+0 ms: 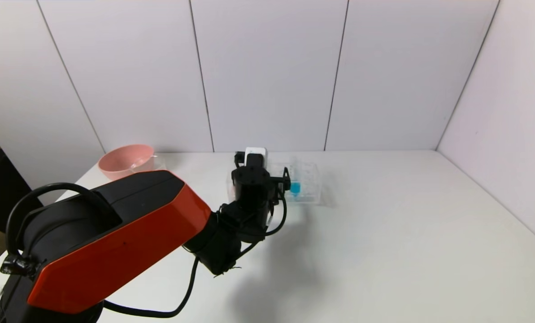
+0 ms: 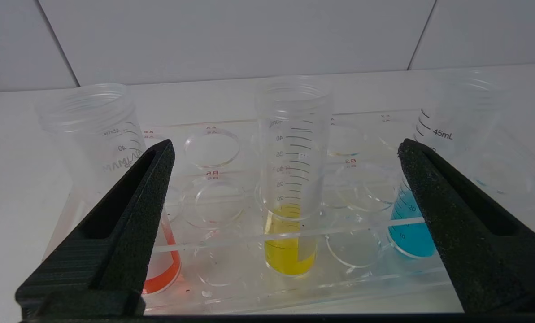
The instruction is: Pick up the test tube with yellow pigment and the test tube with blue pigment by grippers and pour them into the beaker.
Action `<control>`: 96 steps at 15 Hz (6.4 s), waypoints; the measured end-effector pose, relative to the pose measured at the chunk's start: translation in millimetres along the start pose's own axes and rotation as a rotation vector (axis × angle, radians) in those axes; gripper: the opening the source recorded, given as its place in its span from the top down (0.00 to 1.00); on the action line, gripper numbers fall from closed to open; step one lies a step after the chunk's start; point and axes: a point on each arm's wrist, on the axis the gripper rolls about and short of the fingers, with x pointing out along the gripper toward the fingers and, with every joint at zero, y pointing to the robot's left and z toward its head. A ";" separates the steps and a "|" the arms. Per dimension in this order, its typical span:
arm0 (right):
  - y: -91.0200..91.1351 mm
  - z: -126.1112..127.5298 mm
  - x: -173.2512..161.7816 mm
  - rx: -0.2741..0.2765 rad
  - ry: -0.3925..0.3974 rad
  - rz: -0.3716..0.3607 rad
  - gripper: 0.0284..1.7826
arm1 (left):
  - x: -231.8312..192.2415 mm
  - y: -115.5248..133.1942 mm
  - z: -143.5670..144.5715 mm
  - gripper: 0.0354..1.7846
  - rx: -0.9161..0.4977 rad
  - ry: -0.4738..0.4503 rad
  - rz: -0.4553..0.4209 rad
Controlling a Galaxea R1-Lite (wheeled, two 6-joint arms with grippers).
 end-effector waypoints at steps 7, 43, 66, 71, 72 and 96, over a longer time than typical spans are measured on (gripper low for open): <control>0.0 0.0 0.0 0.000 0.000 0.000 0.04 | 12.7 -0.7 -0.9 0.03 -0.001 -0.002 0.014; 0.0 0.0 0.0 0.000 0.000 0.000 0.04 | 42.2 3.1 -23.3 0.71 0.030 0.056 0.032; 0.0 0.0 0.0 0.000 0.000 0.000 0.04 | 16.3 -12.2 78.3 0.71 0.069 -0.054 -0.003; 0.0 0.0 0.0 0.000 0.000 0.000 0.04 | 2.8 -12.0 108.8 0.71 0.061 -0.065 -0.016; 0.0 0.0 0.0 0.000 0.000 0.000 0.04 | -0.6 -10.5 116.0 0.71 0.059 -0.064 -0.017; 0.0 0.0 0.0 0.000 0.000 0.000 0.04 | -67.9 270.6 200.1 0.71 0.009 0.021 0.108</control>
